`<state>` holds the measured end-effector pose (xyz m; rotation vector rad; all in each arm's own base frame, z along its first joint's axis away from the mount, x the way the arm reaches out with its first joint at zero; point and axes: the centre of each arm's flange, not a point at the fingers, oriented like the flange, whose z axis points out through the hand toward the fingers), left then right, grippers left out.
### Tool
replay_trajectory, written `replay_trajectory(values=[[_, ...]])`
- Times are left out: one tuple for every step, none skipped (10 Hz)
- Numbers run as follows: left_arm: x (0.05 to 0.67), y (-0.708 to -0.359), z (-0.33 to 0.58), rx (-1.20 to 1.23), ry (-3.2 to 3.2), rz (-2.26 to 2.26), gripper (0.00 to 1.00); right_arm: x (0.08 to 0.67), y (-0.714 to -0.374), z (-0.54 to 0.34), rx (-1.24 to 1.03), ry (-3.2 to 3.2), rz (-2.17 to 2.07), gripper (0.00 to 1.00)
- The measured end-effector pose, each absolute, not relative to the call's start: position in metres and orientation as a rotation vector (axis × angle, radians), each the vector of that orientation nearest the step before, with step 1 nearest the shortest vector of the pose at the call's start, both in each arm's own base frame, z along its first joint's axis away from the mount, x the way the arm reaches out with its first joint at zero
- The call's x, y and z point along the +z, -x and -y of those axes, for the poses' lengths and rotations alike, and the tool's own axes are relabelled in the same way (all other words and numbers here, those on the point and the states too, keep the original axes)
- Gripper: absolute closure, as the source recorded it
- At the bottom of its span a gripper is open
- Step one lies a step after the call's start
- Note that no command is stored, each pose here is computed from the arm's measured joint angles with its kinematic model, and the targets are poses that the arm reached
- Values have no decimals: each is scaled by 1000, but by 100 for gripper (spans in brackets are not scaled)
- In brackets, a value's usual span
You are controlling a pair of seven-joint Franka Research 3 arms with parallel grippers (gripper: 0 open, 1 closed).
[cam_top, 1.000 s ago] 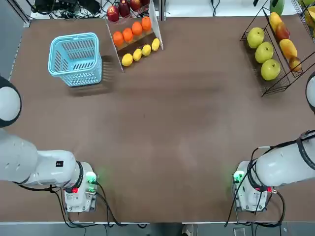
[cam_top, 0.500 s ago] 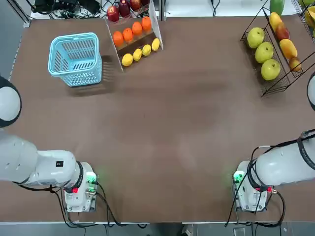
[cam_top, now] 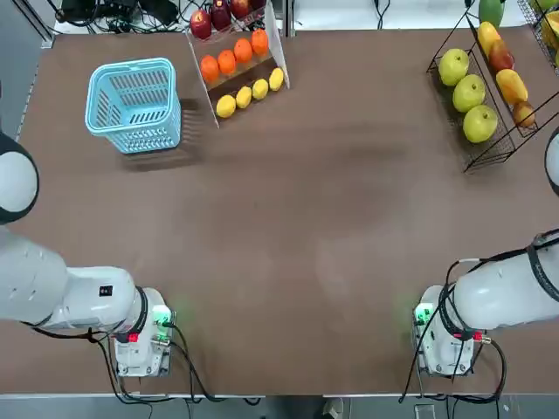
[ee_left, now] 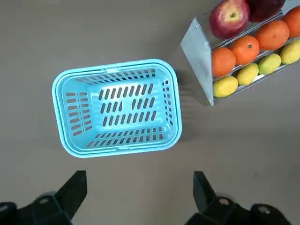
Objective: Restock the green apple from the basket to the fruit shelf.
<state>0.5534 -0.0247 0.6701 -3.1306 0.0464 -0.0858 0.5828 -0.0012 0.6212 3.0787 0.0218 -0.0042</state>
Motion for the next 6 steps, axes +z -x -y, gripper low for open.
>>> replay_trajectory(values=[[670,-554,24,-93,3131,-45,0,620,-583,0,-7,-3087,-24,0],[670,-554,24,-96,3131,-45,0,620,-583,-2,-7,-3091,-28,0],[671,-554,24,-97,3130,-45,0,620,-583,-2,-7,-3092,-32,0],[671,-554,24,-97,3130,-45,0,620,-583,-2,-7,-3093,-36,0],[671,-554,24,-97,3130,-45,0,620,-583,-2,-7,-3093,-39,0],[671,-554,24,-98,3130,-45,0,620,-583,-2,-7,-3094,-41,0]])
